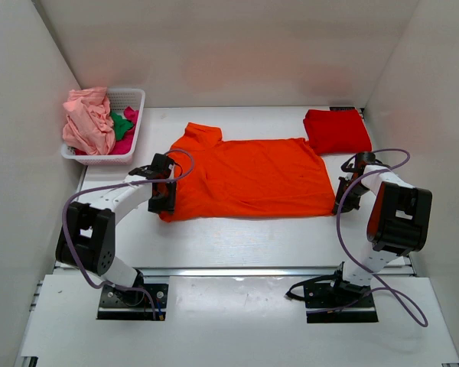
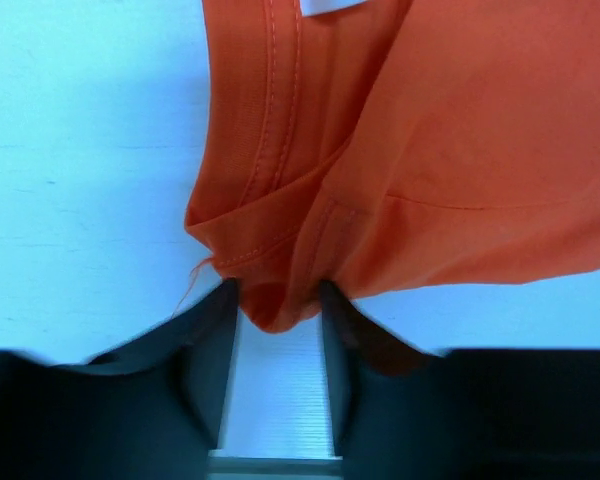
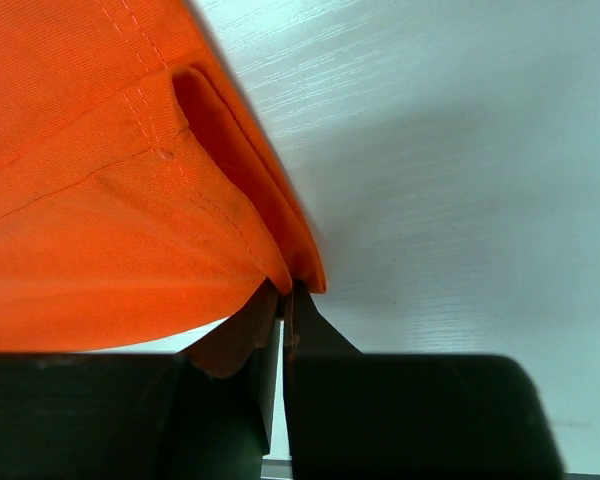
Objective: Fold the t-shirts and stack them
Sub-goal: Fold the flattened tshirt in 1/3 of the way
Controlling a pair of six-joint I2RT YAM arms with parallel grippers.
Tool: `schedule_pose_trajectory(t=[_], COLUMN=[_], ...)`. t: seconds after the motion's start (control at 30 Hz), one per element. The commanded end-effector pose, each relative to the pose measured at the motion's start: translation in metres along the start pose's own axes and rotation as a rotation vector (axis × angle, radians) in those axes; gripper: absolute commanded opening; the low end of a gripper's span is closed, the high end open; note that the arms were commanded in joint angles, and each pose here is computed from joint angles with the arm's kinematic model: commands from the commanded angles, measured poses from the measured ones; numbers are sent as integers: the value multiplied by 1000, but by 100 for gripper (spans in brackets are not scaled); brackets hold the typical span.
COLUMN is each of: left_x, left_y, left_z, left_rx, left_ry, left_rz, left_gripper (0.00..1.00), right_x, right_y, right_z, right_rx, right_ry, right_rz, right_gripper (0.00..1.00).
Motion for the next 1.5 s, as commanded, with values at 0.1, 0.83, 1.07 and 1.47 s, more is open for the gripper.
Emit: schedule_pose_trajectory(t=[0.1,0.83,1.07,1.47], left_x=[1,-13,4,28], left_y=[-2,39,27,23], left_z=[-3,-2,-1,-11], left_rx=[-44,-42,-106,-109], left_ry=[-1,-23,-7,87], left_rz=[-9,97,58,111], left_gripper=[19,56,51,0], right_x=[11,8,8,7], right_y=[-6,-19,-15,-18], right_z=[6,10,10,11], right_rx=[-6,31,10,18], right_ry=[-34,-39,-42,-45], right_rz=[-37,-79,-69,-73], right_gripper=[0,0,1,0])
Point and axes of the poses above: each gripper's point midway between its finger pads, its own x axis out along the fingers, its own y axis along the line the jaws close on, z = x × y, the point moved 6 cm from there along -x, back along the fingers, and after that the axes turned 6 degrees about x, right-handed, at the moved point
